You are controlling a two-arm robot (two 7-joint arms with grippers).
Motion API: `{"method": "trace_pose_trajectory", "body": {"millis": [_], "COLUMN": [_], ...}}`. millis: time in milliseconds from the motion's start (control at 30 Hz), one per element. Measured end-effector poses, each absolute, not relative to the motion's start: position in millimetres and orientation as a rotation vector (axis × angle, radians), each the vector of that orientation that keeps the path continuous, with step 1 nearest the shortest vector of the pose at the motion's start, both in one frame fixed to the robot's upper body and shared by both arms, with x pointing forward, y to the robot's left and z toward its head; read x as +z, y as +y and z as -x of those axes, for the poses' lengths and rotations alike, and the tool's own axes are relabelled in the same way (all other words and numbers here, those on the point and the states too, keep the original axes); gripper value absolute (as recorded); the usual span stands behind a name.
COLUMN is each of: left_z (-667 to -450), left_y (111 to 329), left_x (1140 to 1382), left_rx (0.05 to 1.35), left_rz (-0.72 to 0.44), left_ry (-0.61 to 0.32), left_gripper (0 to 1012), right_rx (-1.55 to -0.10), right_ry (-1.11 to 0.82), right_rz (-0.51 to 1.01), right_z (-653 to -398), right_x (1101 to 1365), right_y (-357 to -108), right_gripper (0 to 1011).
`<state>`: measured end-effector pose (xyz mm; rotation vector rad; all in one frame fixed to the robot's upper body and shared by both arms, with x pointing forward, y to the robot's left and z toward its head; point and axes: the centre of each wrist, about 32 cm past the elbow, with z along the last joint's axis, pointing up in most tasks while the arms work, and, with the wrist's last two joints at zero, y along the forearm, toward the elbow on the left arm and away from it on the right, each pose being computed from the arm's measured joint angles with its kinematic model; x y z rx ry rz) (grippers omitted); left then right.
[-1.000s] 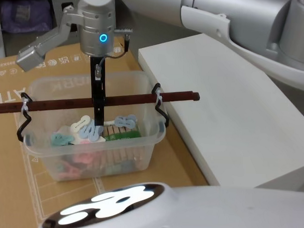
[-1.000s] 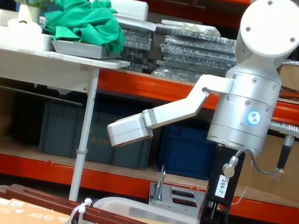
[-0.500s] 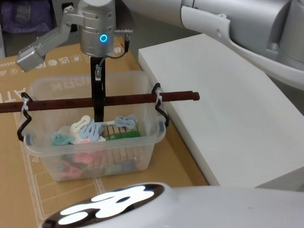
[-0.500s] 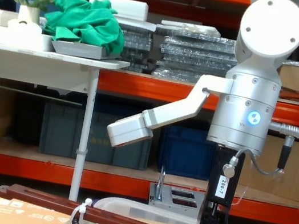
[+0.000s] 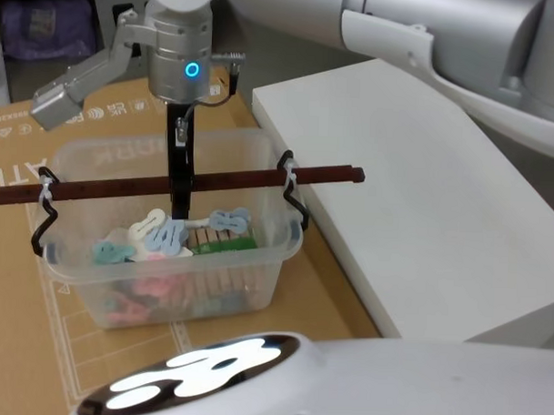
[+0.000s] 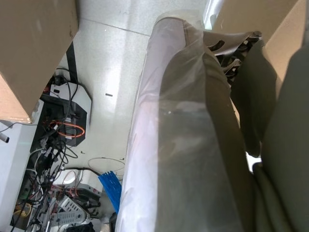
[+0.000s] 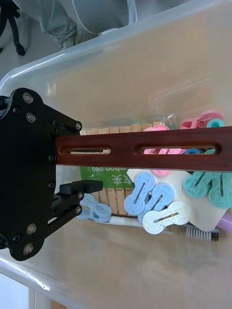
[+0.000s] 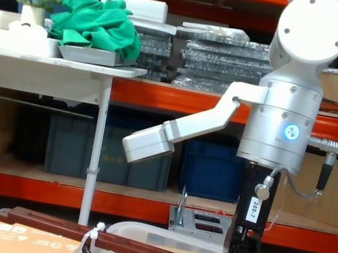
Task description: Use one hand to grasp the basket and place it at the designated location.
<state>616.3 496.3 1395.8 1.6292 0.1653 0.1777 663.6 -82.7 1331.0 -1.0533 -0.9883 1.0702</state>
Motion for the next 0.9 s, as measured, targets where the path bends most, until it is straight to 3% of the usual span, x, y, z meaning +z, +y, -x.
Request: {"method": "trace_pose_trajectory", "body": {"millis": [133, 500, 900], "left_z": [-616, -616, -616], "left_y": [496, 496, 496], "left_x": [1396, 1396, 1396], "left_rx": [0.178, 0.178, 0.178], "left_rz": [-1.629, -1.629, -1.629], "left_ry": [0.166, 0.166, 0.165], "left_gripper": [0, 0, 0], "right_rx": [1.070, 1.067, 1.028], "right_ry": [-1.004, -1.041, -1.060], "right_rz": [1.069, 1.072, 1.052], "right_z": [-659, -651, -645], "right_x": [1340, 1355, 1376], "right_y": [-83, -85, -98], "right_gripper": [319, 9, 1]}}
